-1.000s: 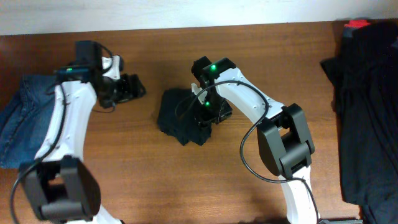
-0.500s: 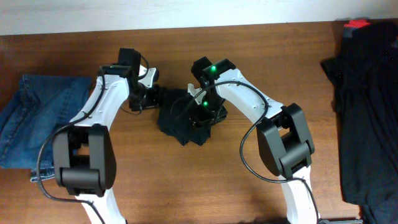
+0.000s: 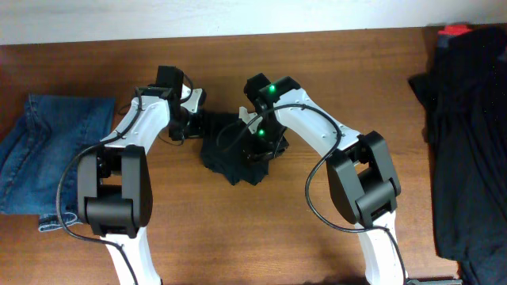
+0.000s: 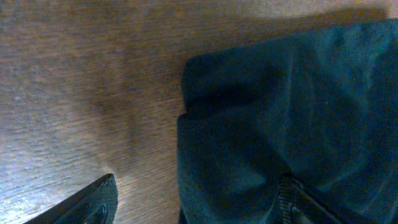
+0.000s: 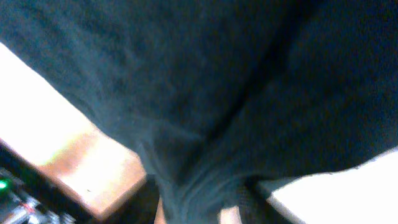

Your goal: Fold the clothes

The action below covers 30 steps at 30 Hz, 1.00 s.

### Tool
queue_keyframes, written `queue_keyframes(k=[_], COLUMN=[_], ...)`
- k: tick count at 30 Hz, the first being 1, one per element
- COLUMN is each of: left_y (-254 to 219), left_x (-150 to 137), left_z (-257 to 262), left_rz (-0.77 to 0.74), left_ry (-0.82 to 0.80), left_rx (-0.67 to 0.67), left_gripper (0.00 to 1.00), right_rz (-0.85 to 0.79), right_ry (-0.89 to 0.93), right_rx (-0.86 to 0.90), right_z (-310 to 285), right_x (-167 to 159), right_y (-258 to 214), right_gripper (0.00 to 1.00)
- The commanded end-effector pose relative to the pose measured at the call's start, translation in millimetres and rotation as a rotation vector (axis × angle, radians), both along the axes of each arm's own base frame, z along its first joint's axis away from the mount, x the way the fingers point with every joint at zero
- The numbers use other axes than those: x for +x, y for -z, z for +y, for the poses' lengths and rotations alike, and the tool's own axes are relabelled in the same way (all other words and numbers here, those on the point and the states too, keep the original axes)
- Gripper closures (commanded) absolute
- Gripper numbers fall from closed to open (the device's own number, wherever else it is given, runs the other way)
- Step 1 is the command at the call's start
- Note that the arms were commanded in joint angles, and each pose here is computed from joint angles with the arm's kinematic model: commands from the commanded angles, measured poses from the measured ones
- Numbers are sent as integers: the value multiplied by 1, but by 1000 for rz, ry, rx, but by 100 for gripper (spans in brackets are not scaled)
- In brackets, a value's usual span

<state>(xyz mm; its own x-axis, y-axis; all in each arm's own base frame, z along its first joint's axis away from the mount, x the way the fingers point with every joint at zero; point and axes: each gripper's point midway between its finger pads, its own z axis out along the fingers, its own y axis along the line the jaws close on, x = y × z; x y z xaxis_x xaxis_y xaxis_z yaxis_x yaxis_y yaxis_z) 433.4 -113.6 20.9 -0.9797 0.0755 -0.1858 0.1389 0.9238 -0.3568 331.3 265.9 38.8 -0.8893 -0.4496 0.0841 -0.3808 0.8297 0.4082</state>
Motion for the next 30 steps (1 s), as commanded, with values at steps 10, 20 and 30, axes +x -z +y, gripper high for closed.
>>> queue_keyframes(k=[10,20,30], left_y=[20,38,28], left_x=[-1,-19,-105], left_z=[11,13,23], left_rz=[20,113,477], left_ry=[6,9,24], left_rx=[84,95,134], left_gripper=[18,23,41], right_rz=[-55,-144,-409], right_ry=[145,151,206], right_rx=[-294,-372,-333], right_z=[-72,-88,-77], right_x=[11,29,92], right_y=[39,42,39], right_gripper=[95,73,34])
